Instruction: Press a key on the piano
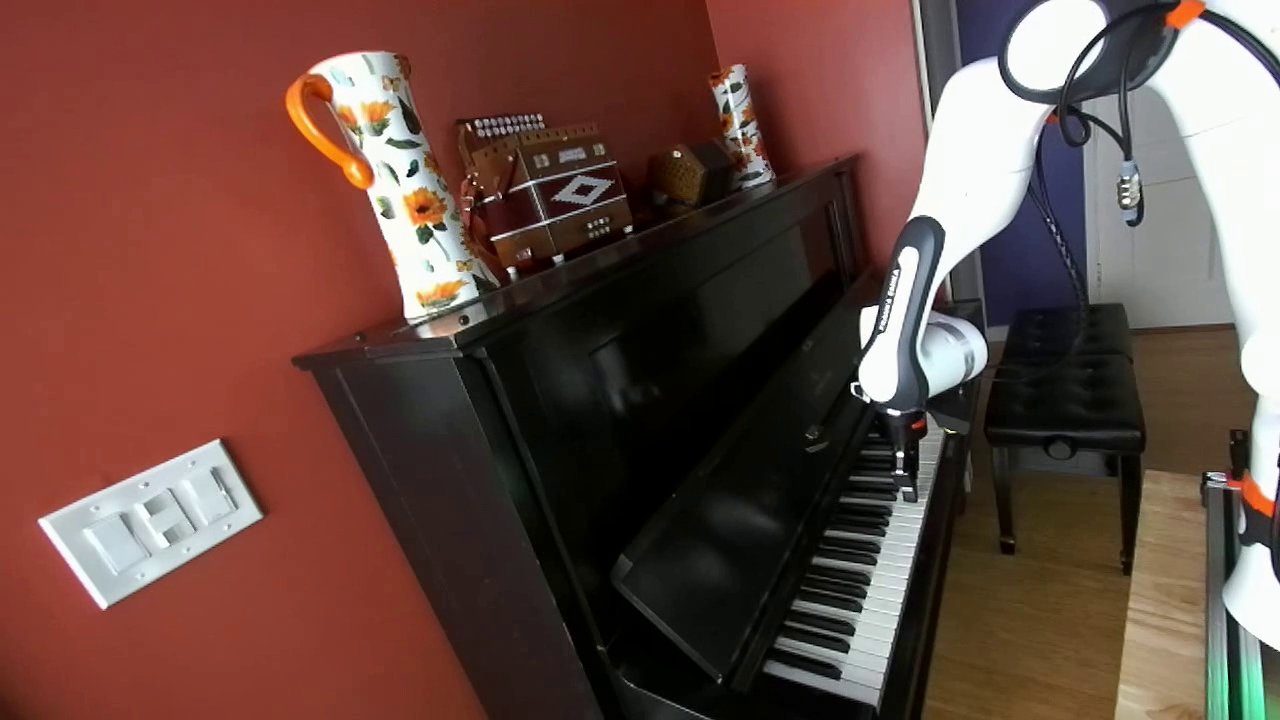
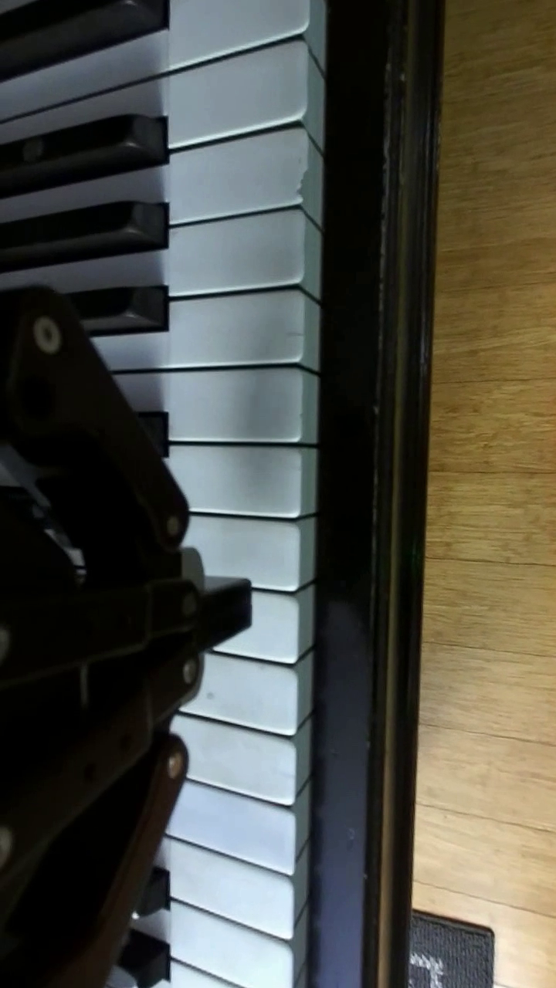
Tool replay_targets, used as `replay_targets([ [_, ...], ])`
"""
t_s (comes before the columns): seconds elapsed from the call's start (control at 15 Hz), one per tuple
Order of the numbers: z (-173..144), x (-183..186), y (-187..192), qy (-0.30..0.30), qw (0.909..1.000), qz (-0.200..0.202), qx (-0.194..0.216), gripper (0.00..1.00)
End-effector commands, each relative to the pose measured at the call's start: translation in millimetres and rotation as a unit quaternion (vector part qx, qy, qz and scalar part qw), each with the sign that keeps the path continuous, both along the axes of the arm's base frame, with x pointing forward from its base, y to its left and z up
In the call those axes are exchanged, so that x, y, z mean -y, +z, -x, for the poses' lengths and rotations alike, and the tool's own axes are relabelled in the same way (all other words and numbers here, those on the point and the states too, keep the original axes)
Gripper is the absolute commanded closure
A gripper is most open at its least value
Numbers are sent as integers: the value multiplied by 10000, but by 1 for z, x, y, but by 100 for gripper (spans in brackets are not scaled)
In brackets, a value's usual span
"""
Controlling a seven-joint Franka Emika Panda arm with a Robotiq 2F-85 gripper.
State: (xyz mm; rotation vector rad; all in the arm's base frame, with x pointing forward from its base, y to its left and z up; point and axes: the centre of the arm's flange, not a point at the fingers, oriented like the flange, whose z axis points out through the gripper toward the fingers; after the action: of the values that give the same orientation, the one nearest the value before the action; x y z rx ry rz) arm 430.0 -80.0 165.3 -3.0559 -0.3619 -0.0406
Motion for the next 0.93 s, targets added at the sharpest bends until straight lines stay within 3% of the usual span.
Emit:
replay_targets([
  [0.0, -3, 5, -12, 80, 10000, 21, 55, 100],
  [0.87, -5, 11, -20, 98, 9999, 70, 117, 100],
])
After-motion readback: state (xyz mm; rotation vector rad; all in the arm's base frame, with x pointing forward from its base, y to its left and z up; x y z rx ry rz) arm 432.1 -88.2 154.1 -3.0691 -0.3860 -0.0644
